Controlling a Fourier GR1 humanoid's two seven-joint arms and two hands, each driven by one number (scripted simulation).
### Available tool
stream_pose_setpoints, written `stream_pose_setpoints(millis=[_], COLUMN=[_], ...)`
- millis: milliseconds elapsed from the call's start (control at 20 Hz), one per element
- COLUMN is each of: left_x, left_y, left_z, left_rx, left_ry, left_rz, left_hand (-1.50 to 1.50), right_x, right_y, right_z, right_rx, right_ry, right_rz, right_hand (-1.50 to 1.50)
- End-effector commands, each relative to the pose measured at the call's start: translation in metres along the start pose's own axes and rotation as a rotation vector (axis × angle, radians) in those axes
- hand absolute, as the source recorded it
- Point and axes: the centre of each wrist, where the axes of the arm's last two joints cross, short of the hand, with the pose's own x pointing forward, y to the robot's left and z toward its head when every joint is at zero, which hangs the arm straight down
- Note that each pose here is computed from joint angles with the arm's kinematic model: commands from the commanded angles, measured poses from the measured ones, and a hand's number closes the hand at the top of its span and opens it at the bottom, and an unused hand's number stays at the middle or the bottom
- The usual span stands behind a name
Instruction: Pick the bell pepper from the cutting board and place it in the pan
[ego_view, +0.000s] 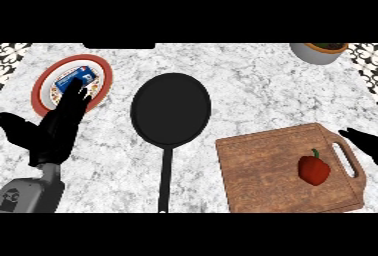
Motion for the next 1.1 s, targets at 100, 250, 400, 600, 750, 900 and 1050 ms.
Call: stream_pose_setpoints(millis=[100, 250, 400, 600, 750, 900, 1050], left_x=[0.005, -0.005, 0.011, -0.005, -0.014, 0.002, -0.022], left_y=[0.002, -0.005, -0.005, -0.013, -0.001, 0.009, 0.005], left_z=[-0.016, -0.008, 0.003, 0.002, 0.024, 0.002, -0.003], left_rx=[0.022, 0.003, 0.022, 0.014, 0.026, 0.020, 0.002], left_ry=[-0.002, 0.004, -0.024, -0.006, -0.001, -0.012, -0.006], left_rz=[-0.004, 0.006, 0.001, -0.007, -0.007, -0.004, 0.021], left_hand=[0.00, 0.00, 0.00, 0.00, 0.00, 0.00, 0.00], right_x=[0.021, 0.051, 0.049, 0.044, 0.046, 0.058, 0.055], right_y=[0.014, 0.007, 0.008, 0.028, 0.000, 0.016, 0.039], right_z=[-0.008, -0.023, -0.014, -0.053, -0.044, -0.044, -0.064], right_rx=[-0.026, -0.045, -0.039, 0.019, 0.012, 0.003, -0.002], right_ry=[0.067, 0.024, 0.036, 0.092, 0.112, 0.156, 0.127], right_rz=[0.110, 0.084, 0.066, 0.084, 0.094, 0.110, 0.069], right_hand=[-1.50, -1.50, -1.50, -1.50, -1.50, -1.50, -1.50])
